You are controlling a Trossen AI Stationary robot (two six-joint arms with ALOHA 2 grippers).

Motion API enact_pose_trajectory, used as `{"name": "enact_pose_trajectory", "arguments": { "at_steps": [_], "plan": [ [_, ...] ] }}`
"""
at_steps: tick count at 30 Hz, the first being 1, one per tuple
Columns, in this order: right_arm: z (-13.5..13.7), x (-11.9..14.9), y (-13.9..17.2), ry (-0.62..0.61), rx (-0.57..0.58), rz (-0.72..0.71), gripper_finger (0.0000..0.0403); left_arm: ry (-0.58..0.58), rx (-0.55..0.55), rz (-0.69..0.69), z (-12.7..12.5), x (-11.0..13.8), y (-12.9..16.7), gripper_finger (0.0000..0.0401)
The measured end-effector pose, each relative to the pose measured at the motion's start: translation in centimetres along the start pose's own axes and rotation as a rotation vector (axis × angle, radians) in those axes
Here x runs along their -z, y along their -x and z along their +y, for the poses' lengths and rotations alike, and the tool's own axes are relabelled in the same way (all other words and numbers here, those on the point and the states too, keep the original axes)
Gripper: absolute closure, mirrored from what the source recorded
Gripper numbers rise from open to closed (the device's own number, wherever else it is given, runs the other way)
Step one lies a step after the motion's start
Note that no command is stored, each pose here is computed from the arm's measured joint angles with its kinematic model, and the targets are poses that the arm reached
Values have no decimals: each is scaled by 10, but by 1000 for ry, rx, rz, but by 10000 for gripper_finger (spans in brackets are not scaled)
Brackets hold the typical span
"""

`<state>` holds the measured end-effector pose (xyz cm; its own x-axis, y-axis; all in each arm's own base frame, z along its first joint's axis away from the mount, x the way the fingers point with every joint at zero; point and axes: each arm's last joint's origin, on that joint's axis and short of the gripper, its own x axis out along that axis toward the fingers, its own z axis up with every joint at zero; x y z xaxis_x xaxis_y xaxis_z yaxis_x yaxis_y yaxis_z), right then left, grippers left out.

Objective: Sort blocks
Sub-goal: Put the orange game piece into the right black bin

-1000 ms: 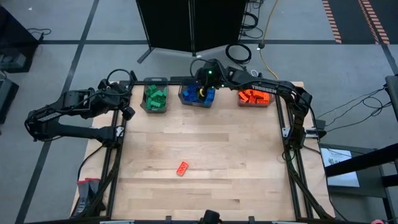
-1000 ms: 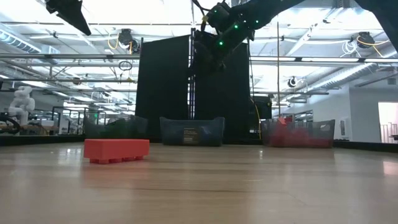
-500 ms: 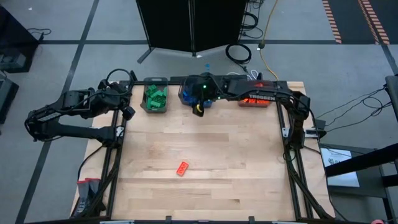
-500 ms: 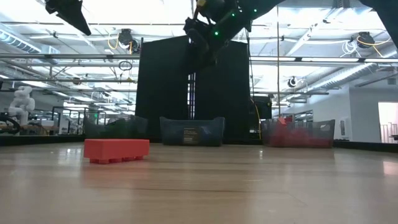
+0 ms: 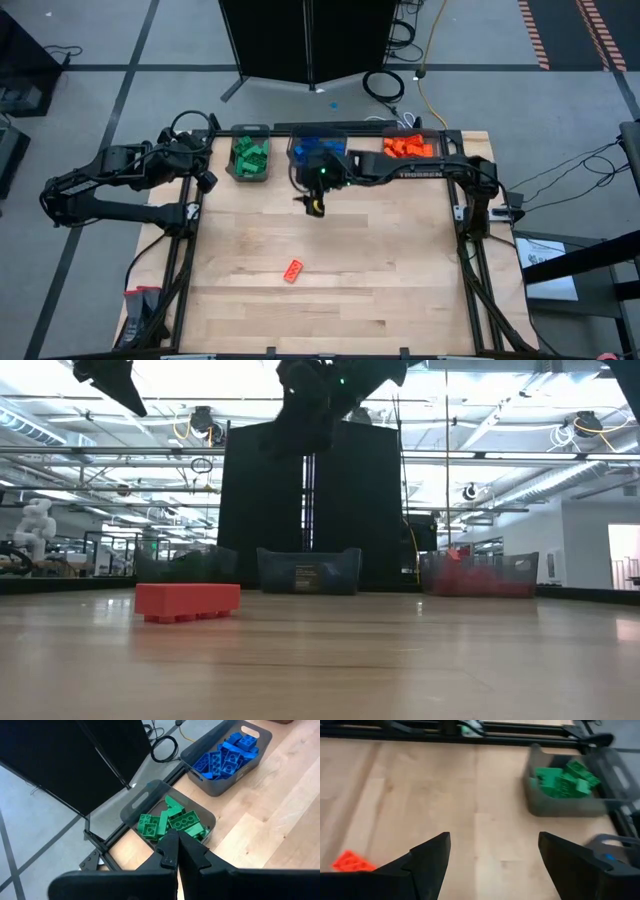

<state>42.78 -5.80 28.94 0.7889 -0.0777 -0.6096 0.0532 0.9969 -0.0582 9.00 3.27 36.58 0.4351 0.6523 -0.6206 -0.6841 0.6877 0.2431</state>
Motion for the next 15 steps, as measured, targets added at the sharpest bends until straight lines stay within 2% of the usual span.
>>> {"name": "enact_pose_trajectory", "arguments": {
  "at_steps": [15],
  "plan": [
    [69, -10, 3, 36, -120, -78, 106, 29, 18, 4, -1, 0, 0, 401]
  ]
}}
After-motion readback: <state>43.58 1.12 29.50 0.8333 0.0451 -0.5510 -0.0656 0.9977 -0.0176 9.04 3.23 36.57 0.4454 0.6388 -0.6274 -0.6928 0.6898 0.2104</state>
